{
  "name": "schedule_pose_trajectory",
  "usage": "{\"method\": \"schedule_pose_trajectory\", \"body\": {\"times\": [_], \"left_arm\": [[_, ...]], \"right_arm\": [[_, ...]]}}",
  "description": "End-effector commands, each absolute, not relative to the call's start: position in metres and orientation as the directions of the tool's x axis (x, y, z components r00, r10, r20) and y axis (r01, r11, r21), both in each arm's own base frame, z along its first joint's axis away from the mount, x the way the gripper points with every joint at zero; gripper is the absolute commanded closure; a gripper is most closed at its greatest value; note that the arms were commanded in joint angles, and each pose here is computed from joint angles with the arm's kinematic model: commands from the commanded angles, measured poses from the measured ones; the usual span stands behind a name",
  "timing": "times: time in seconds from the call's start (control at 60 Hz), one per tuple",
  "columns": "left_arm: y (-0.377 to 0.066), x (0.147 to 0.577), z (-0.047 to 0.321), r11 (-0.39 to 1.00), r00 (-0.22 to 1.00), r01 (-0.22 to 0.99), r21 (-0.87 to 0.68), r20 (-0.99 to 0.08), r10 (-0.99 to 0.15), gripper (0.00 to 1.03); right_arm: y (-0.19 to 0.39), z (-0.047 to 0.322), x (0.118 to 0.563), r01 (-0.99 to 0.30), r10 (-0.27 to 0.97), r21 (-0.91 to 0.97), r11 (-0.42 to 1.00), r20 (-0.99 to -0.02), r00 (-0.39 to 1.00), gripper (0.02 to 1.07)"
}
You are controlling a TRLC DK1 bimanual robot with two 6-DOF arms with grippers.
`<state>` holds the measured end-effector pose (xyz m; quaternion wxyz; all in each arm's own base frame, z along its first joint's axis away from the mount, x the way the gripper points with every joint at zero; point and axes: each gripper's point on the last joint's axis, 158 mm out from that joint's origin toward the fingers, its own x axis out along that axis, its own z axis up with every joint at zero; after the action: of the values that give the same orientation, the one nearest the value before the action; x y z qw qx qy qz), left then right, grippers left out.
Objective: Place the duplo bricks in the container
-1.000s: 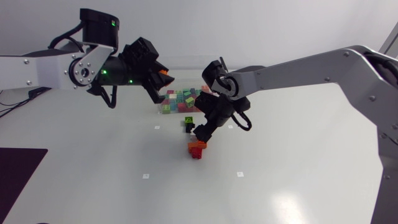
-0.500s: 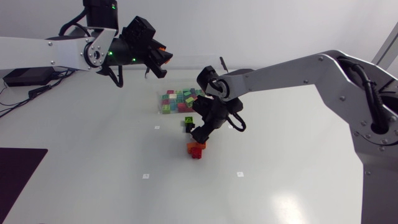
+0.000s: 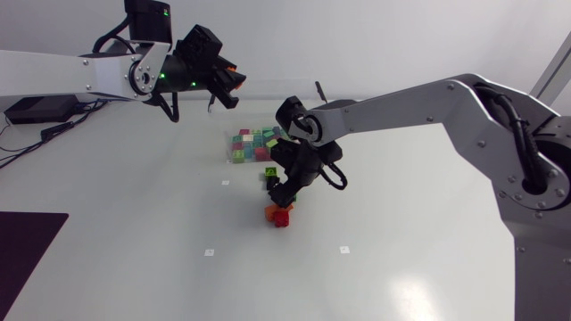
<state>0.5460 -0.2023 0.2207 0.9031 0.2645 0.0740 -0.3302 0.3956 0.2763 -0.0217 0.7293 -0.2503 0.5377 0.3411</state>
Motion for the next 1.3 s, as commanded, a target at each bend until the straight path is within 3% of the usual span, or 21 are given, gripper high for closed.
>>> {"method": "schedule_pose_trajectory", "body": {"times": [0.0,0.417,0.85,0.883,0.983,1.017,1.067,1.283], "left_arm": [[-0.203,0.560,0.225,0.659,0.776,0.629,0.414,-0.283,-0.563,0.77],[-0.199,0.616,0.202,0.706,0.806,0.592,0.389,-0.278,-0.522,0.76],[-0.199,0.640,0.180,0.717,0.812,0.583,0.382,-0.315,-0.492,0.75],[-0.200,0.639,0.181,0.715,0.808,0.587,0.380,-0.322,-0.493,0.68],[-0.200,0.632,0.188,0.712,0.801,0.595,0.372,-0.339,-0.493,0.21],[-0.200,0.628,0.193,0.710,0.798,0.600,0.368,-0.345,-0.495,0.12],[-0.200,0.623,0.202,0.709,0.796,0.602,0.368,-0.344,-0.498,0.05],[-0.199,0.579,0.245,0.693,0.787,0.617,0.372,-0.310,-0.534,0.05]], "right_arm": [[0.279,-0.029,0.396,-0.753,0.210,0.005,0.658,-0.961,0.178,0.10],[0.284,-0.030,0.395,-0.751,0.203,0.001,0.660,-0.963,0.178,0.10],[0.281,-0.021,0.409,-0.729,0.210,-0.013,0.684,-0.954,0.214,0.10],[0.280,-0.019,0.410,-0.728,0.211,-0.015,0.686,-0.953,0.219,0.10],[0.277,-0.013,0.414,-0.718,0.217,-0.018,0.696,-0.948,0.234,0.10],[0.275,-0.013,0.415,-0.714,0.217,-0.018,0.700,-0.947,0.236,0.10],[0.275,-0.013,0.416,-0.711,0.218,-0.017,0.703,-0.946,0.239,0.10],[0.278,-0.009,0.425,-0.696,0.222,-0.025,0.718,-0.939,0.263,0.10]]}}
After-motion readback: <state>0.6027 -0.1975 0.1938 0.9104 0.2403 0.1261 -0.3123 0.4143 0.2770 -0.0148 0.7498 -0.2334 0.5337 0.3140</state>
